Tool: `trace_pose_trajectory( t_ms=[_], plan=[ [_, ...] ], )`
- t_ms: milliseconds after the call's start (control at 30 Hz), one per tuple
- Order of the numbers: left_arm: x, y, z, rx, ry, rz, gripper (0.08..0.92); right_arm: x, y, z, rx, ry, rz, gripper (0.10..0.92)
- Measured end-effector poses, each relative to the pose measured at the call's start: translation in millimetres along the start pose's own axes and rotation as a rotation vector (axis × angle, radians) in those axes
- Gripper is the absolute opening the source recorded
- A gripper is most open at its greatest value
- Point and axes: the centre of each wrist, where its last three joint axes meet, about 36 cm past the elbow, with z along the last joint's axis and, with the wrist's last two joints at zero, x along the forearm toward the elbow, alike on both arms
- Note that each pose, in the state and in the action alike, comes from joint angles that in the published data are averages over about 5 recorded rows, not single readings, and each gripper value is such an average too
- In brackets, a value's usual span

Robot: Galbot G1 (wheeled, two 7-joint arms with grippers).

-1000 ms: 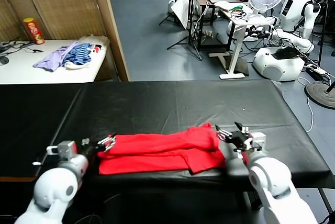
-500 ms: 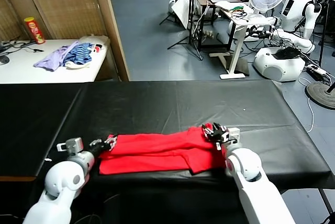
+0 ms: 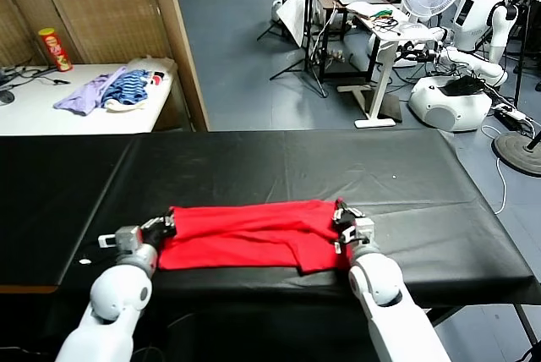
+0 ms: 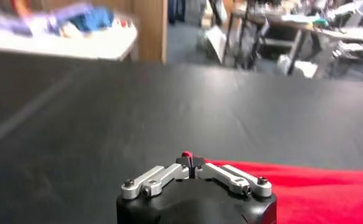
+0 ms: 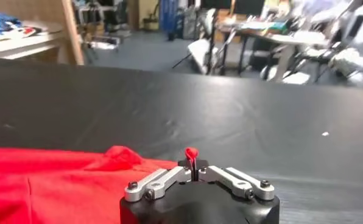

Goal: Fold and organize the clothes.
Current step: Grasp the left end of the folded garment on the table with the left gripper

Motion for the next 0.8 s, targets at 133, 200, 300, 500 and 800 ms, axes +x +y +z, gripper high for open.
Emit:
trace_pose_trajectory(
  t_ms=[133, 200, 300, 500, 800],
  plan=[
    [-4, 3, -2, 0.008, -0.02, 0.004, 0.259, 17, -7, -10, -0.006, -0.024, -0.012, 0.534],
    [-4, 6, -5, 0.014, -0.02, 0.007, 0.374, 28, -10, -16, -0.011, -0.038, -0.019, 0.65],
    [-1, 12, -8, 0.033, -0.013, 0.013, 0.542, 47, -15, -25, -0.013, -0.062, -0.025, 0.764],
    [14, 25, -14, 0.127, 0.019, 0.053, 0.782, 80, -16, -34, -0.018, -0.099, -0.035, 0.797],
    [43, 19, 15, 0.172, 0.073, 0.076, 0.798, 97, -9, -41, -0.021, -0.13, -0.049, 0.798]
  ],
)
